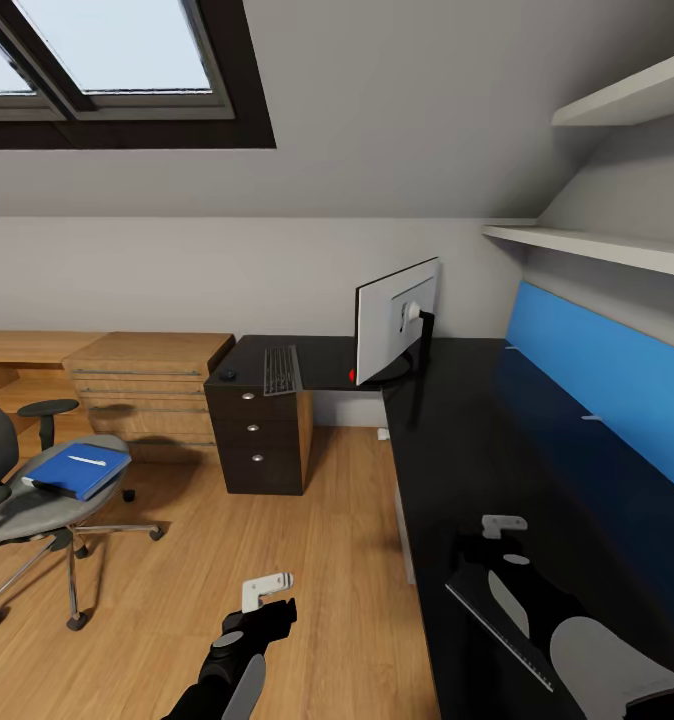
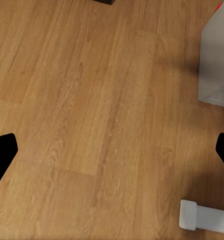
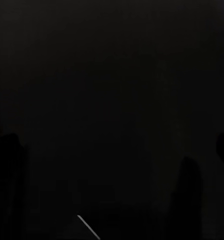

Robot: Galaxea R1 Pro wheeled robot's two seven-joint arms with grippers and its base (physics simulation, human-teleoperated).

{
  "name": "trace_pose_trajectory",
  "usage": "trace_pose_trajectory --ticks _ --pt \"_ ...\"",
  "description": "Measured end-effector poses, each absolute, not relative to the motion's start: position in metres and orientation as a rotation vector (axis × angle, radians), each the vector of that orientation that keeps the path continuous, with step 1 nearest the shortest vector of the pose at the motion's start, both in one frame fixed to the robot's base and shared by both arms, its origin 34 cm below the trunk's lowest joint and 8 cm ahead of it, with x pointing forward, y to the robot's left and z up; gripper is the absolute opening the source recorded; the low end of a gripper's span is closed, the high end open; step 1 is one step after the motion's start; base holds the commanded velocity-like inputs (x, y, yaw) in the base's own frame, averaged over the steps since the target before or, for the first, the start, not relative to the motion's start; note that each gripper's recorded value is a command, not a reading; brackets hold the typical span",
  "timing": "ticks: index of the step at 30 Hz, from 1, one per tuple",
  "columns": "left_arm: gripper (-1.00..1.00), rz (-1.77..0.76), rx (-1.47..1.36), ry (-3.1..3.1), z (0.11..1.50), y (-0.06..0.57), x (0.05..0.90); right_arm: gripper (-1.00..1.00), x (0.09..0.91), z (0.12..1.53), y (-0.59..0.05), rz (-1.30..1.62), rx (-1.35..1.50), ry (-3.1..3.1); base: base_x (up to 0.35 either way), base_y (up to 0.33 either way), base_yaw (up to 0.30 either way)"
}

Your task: In the bedroom, organize the workspace by keeping the computer under the desk, ensuring the monitor is on the desk, placing the keyboard on the desk next to the monitor, placing the mouse on the desk next to the keyboard, moving the folder from the swivel chair onto the desk next to the mouse, stacking the notebook on top of the folder with the pen on top of the notebook, and positioning the swivel chair next to the desk.

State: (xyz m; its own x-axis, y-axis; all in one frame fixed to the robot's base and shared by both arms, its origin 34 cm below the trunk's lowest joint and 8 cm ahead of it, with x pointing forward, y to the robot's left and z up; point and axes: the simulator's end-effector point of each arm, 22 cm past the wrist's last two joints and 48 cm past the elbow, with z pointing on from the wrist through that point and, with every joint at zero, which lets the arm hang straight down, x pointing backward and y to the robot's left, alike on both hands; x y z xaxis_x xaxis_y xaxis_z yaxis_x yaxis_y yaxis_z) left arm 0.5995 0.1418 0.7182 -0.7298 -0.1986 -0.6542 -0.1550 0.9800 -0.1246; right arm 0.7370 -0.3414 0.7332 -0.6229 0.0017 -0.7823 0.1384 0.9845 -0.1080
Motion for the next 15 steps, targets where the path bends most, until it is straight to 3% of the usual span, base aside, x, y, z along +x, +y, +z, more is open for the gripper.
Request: trace_pose_trajectory --ticks 9,15 --pt "1.0 -0.08 -0.246 2.402 0.7182 0.1417 0.5995 1.0 0.7371 0.7332 -0.3413 -0.197 0.097 2.238 -0.013 0.0 0.0" --pt "1.0 -0.08 -0.247 2.403 0.7177 0.1418 0.5997 1.0 0.7374 0.7328 -0.3407 -0.194 0.096 2.239 -0.272 0.0 0.0"
